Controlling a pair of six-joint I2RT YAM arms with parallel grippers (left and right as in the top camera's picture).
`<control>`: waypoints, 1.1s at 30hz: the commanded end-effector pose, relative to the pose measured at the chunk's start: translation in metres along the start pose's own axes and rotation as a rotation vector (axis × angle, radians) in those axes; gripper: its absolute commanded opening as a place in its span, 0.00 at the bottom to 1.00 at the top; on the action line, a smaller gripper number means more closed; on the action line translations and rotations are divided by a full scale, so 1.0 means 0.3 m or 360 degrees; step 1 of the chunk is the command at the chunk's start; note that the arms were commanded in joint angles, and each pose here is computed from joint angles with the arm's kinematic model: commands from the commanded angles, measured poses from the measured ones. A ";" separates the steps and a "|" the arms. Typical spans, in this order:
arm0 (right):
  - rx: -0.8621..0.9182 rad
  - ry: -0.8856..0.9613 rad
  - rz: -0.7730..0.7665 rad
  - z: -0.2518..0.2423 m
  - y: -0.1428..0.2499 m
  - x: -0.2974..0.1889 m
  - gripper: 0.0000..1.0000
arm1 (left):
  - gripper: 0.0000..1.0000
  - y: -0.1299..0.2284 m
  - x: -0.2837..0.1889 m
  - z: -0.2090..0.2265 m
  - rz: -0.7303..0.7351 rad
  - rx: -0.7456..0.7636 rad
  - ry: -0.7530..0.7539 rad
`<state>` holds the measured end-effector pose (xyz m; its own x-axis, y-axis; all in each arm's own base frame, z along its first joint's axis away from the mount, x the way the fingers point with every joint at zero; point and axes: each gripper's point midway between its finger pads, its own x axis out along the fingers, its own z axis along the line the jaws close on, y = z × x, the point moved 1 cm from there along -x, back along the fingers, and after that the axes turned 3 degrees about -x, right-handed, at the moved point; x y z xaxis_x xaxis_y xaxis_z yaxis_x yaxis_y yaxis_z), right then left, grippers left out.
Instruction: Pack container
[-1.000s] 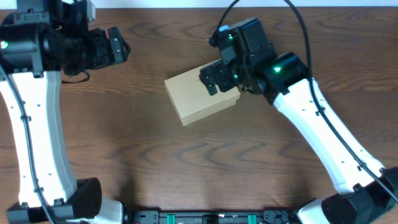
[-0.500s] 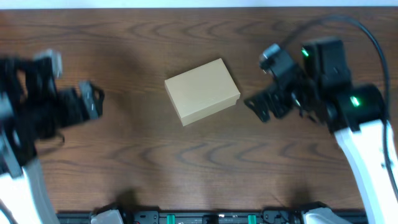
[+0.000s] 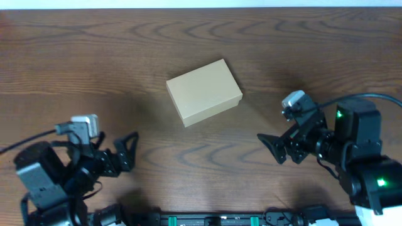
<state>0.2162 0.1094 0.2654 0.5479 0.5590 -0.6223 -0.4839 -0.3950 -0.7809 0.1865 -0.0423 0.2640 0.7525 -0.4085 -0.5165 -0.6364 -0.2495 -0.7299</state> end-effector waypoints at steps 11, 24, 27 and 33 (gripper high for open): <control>0.0023 -0.0028 0.0011 0.004 0.011 0.007 0.99 | 0.95 0.013 0.061 -0.079 -0.0173 0.0140 0.0201; 0.0023 -0.0028 0.0012 0.003 0.011 0.007 0.99 | 0.95 -0.021 0.073 0.063 -0.0256 0.0395 -0.0217; 0.0024 -0.0028 0.0012 0.003 0.011 0.007 0.99 | 0.95 -0.010 0.104 0.103 -0.0261 0.0407 -0.0271; 0.0023 -0.0028 0.0011 0.004 0.011 0.007 0.99 | 0.95 0.061 0.204 0.167 -0.0272 0.0413 -0.0247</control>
<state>0.2160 0.1102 0.2627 0.5371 0.5628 -0.6283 -0.4927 -0.3953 -0.7752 0.2292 -0.0292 0.2150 0.8769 -0.2462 -0.4128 -0.4439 -0.0858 -0.8919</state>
